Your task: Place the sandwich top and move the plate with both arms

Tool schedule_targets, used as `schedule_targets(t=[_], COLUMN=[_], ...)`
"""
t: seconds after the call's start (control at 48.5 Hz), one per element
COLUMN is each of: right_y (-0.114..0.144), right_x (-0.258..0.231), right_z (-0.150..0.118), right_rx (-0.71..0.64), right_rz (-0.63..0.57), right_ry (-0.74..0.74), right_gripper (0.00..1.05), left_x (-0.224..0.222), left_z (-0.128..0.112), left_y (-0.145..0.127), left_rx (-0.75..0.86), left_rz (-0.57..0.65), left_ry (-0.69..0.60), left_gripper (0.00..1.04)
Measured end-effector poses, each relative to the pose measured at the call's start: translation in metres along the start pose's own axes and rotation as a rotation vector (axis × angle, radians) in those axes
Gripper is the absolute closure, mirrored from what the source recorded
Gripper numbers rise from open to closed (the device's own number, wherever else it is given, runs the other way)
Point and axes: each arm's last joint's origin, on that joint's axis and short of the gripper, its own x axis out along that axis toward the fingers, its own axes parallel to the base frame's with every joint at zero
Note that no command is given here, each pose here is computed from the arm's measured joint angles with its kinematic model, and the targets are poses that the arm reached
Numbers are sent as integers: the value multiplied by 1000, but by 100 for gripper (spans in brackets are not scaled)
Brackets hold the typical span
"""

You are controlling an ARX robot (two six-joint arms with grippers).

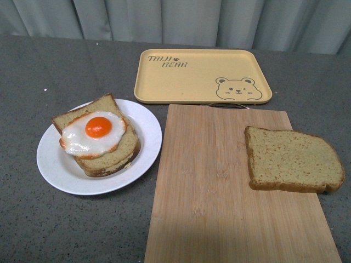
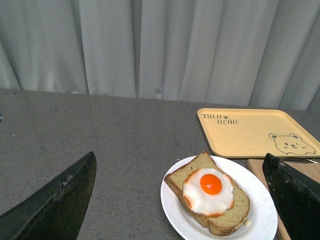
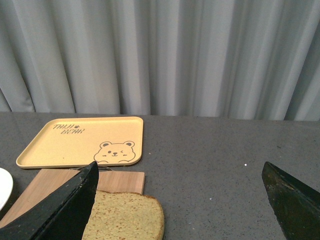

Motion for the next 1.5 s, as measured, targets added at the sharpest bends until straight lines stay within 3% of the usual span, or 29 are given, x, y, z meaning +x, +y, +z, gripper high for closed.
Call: schedule_targets(t=[1.504], right_y=[0], right_x=[0], right_z=[0], right_rx=[0], right_rz=[0], right_ry=[0], right_gripper=[9], left_x=[0], left_z=[0], left_y=[0], left_rx=[0], left_rz=[0], left_ry=[0], left_gripper=[7])
